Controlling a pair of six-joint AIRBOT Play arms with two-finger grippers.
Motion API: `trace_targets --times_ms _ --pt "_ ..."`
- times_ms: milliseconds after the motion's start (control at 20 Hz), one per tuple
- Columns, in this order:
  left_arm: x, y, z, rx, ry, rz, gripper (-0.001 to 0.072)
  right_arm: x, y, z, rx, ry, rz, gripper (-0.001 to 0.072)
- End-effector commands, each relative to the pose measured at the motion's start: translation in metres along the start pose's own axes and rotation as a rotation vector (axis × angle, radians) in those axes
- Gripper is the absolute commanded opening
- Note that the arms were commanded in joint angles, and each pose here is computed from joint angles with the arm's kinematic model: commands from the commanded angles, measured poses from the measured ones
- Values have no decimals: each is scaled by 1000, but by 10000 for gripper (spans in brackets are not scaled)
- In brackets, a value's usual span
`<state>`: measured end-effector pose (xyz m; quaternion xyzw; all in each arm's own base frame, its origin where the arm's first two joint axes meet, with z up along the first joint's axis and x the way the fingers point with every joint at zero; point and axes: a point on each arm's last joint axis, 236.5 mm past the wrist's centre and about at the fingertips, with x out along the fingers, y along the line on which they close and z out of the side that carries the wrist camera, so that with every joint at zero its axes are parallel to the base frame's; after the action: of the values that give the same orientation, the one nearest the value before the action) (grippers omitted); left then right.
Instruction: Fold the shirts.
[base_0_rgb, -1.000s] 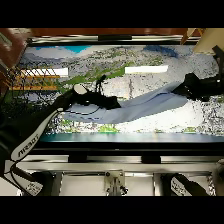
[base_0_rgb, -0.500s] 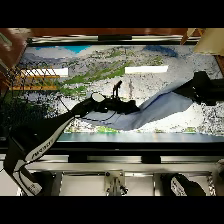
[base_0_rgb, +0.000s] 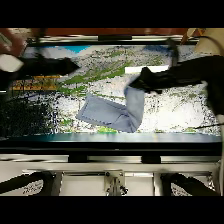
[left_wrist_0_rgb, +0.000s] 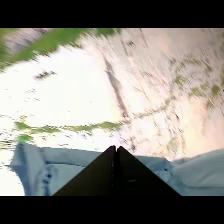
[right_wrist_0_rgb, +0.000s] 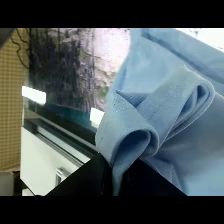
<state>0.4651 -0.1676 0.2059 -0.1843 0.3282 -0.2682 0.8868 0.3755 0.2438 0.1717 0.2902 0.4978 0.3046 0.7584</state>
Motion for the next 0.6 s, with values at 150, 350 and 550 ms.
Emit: trace_targets --times_ms 150,350,550 --pt "-173 64 39 -9 -200 302 29 188 26 -17 29 33 78 74" --pt "-182 64 22 4 -140 310 30 260 13 -51 153 141 91 593" --pt "-177 66 15 7 -114 305 30 221 -27 -68 44 318 -27 593"
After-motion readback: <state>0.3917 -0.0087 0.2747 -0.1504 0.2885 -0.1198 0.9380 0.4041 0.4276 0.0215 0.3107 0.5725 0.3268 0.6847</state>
